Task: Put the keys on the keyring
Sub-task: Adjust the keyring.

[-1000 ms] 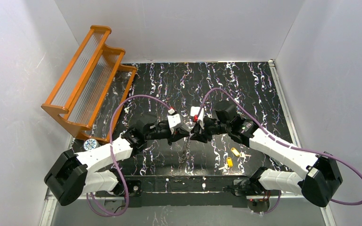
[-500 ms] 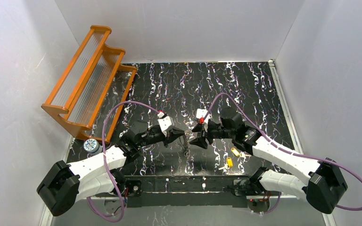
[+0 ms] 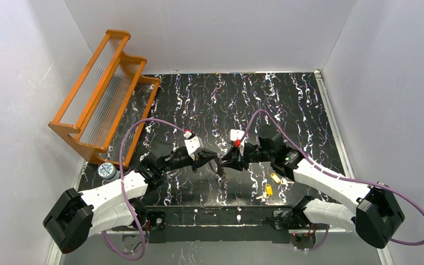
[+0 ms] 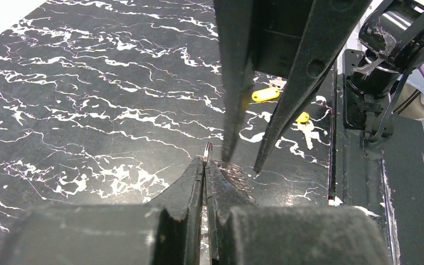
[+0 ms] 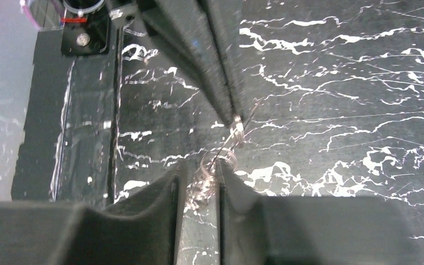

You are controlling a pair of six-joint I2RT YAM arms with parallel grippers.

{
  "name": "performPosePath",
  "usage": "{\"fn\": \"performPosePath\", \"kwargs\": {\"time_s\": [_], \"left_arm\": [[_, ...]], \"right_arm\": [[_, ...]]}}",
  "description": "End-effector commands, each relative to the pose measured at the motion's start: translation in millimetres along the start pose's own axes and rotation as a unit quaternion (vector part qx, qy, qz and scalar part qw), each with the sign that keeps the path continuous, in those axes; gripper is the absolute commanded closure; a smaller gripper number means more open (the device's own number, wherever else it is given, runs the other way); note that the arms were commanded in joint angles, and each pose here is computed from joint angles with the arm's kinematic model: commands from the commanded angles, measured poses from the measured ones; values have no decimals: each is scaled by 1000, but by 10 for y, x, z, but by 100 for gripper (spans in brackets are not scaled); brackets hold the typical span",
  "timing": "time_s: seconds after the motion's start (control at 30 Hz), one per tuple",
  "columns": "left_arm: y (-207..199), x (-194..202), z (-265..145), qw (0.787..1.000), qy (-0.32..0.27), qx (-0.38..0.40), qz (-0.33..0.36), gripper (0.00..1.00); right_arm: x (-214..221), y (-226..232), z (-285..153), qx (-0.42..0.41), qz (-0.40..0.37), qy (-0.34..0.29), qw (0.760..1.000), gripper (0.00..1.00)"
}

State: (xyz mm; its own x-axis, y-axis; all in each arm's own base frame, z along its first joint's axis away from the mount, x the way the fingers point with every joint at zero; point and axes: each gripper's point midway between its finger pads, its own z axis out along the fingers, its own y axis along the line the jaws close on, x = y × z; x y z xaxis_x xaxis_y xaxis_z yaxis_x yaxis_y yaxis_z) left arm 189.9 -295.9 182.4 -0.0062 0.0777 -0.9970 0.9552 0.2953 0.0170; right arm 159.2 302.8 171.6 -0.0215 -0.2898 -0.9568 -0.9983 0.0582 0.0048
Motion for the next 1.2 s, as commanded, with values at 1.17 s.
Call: {"fn": "performPosePath", "kwargs": {"time_s": [1.17], "left_arm": [[-303, -421, -217, 983, -113, 57, 133, 100]], "right_arm": [[-560, 216, -79, -60, -128, -117, 983, 64]]}}
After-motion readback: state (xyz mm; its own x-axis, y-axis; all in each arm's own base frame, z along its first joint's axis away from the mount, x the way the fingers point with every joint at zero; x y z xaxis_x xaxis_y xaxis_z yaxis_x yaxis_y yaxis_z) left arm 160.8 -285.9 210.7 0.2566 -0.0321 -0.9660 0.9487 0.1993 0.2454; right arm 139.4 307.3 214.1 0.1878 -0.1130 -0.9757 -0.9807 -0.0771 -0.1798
